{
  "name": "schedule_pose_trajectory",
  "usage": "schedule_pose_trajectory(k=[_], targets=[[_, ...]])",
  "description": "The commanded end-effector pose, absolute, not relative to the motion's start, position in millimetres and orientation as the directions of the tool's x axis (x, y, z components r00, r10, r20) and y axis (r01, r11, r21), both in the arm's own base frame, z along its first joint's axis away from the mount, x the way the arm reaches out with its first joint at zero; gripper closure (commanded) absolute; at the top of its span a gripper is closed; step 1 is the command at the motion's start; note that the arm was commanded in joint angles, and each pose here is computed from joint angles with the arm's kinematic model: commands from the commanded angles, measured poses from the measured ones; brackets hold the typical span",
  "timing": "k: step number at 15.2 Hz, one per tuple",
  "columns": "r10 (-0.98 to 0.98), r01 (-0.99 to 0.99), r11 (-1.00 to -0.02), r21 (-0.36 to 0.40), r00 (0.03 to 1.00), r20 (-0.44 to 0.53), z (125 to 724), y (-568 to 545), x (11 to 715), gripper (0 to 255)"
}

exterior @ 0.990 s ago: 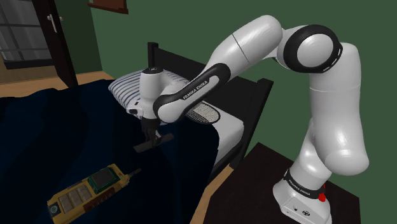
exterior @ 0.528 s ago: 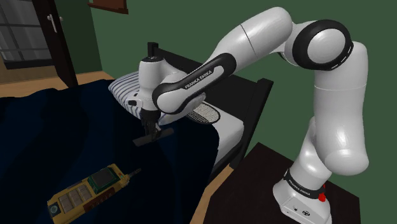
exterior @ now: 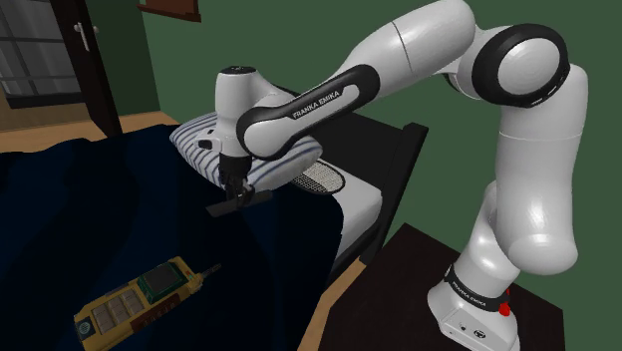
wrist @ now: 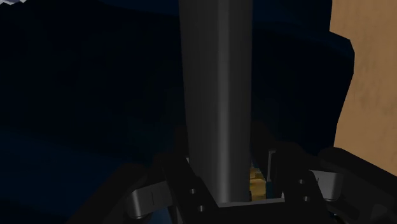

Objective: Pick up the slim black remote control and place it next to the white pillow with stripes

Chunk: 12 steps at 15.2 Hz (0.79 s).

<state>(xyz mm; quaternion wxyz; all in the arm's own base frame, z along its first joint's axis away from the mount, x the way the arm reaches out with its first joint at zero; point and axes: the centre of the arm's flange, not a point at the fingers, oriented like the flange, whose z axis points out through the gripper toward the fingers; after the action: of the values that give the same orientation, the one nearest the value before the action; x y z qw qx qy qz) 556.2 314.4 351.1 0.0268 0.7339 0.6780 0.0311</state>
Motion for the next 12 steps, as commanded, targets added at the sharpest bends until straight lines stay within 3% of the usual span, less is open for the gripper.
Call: schedule_pose_trajectory(k=[1, 12], targets=[[0.997, 0.994, -0.079, 0.081, 0.079, 0.009, 361.9, 313.8, 556.4, 255], [0.997, 0.994, -0.079, 0.081, 0.079, 0.009, 420.0, 313.8, 556.4, 255]])
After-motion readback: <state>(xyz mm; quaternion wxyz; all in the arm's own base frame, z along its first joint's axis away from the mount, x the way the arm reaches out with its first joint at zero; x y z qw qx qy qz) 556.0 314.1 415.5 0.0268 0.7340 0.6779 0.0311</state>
